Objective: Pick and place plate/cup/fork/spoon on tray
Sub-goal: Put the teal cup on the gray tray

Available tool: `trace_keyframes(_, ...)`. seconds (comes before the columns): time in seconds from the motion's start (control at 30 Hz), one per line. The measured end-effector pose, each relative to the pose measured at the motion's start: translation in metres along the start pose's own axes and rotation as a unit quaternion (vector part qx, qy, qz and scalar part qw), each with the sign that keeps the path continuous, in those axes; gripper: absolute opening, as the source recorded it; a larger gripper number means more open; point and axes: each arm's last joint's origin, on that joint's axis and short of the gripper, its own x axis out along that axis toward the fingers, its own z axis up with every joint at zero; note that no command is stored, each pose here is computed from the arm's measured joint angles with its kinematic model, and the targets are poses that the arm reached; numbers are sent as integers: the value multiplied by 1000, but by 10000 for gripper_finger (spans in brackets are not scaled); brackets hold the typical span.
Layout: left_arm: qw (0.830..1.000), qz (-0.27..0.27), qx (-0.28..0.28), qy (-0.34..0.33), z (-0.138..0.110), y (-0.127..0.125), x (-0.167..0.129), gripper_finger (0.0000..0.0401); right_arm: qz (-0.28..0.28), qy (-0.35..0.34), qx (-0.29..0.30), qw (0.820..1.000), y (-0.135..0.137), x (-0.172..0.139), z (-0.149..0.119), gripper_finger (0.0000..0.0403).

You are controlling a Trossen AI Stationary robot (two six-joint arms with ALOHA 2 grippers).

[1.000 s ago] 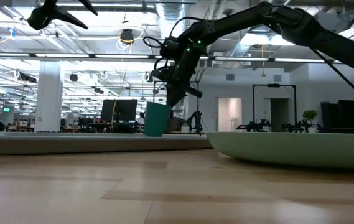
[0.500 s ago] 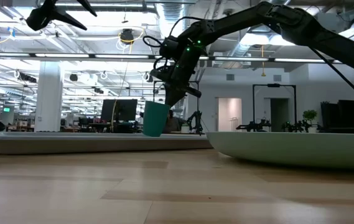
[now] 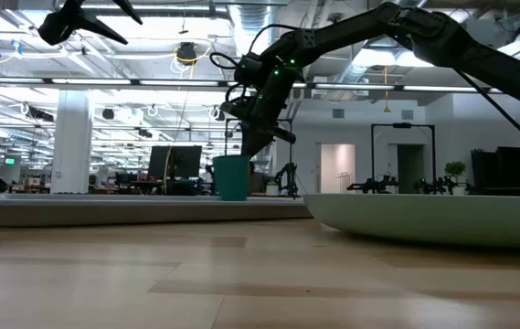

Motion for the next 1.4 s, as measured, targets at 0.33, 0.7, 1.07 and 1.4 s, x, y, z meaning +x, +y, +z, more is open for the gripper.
trace_keyframes(0.33, 1000, 0, 0, 0, 0, 0, 0, 180, 2, -3, -8, 1000, 0, 0, 1, 110)
trace_keyframes(0.7, 1000, 2, 5, -1, 0, 0, 0, 180, 8, -23, -11, 1000, -3, -7, 7, 190)
trace_keyframes(1.07, 1000, 9, 10, -12, 0, 1, 0, 180, 33, -93, -55, 994, -4, -74, 24, 230)
trace_keyframes(1.4, 999, 39, 5, -23, -1, -10, 29, 170, -8, -24, -122, 992, -15, -162, -3, 210)
